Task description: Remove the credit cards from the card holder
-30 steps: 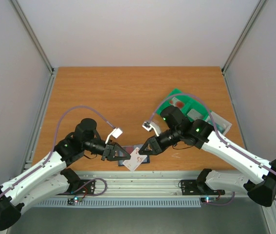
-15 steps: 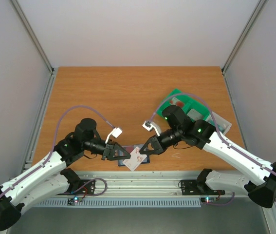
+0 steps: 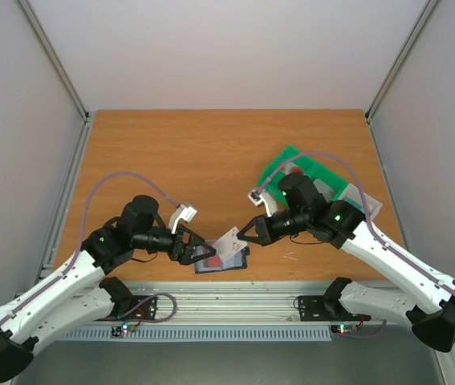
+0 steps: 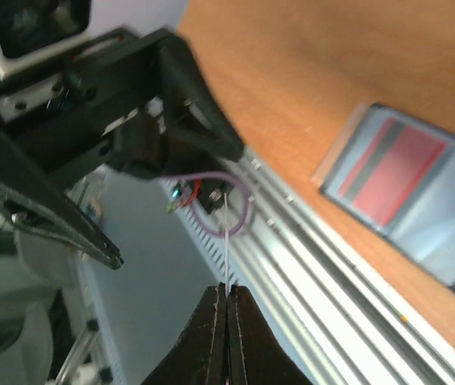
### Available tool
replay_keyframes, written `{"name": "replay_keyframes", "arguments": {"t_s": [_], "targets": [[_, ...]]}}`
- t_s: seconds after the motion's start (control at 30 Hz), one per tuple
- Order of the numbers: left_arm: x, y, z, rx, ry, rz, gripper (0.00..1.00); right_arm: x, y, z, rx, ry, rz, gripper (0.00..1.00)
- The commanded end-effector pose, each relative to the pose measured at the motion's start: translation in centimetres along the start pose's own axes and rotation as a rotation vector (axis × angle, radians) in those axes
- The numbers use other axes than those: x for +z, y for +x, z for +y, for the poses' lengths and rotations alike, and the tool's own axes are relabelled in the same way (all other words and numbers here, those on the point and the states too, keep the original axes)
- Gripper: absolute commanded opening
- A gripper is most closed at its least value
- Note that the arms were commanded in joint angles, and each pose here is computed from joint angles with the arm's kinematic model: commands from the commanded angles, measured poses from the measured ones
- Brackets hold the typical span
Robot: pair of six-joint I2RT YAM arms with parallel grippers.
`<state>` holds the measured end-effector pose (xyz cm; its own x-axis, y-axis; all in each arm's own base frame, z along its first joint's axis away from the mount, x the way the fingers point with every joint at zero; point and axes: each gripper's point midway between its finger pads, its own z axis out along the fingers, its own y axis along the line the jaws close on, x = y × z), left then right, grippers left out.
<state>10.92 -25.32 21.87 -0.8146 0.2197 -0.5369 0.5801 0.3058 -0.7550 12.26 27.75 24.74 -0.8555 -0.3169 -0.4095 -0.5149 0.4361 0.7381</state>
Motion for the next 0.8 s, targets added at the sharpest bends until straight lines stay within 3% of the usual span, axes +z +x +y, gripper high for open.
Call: {"name": "replay_keyframes", "arguments": {"t_s": [0.0,0.23,0.5,0.77], "targets": [[-1.3,-1.5,2.1,0.036,-0.180,-0.093,0.99,-2.2,-2.9,-3.0,0.069,0.169,-0.187,0.01],[-2.7,-1.8,4.9,0.013,-0.360,-0.153,0.99,-6.8,-6.0,-9.6,0.220,0.446,-0.421,0.01],[-2.3,-1.1,7.1,-0.038,-0.442,-0.115,0.99,-13.8,-7.5,-16.6,0.388,0.774,-0.645,0.01],[-2.2,-1.0,7.4,-0.043,-0.447,-0.116,0.99,-19.6,-6.8,-22.1,0.531,1.015,-0.720,0.01]]}}
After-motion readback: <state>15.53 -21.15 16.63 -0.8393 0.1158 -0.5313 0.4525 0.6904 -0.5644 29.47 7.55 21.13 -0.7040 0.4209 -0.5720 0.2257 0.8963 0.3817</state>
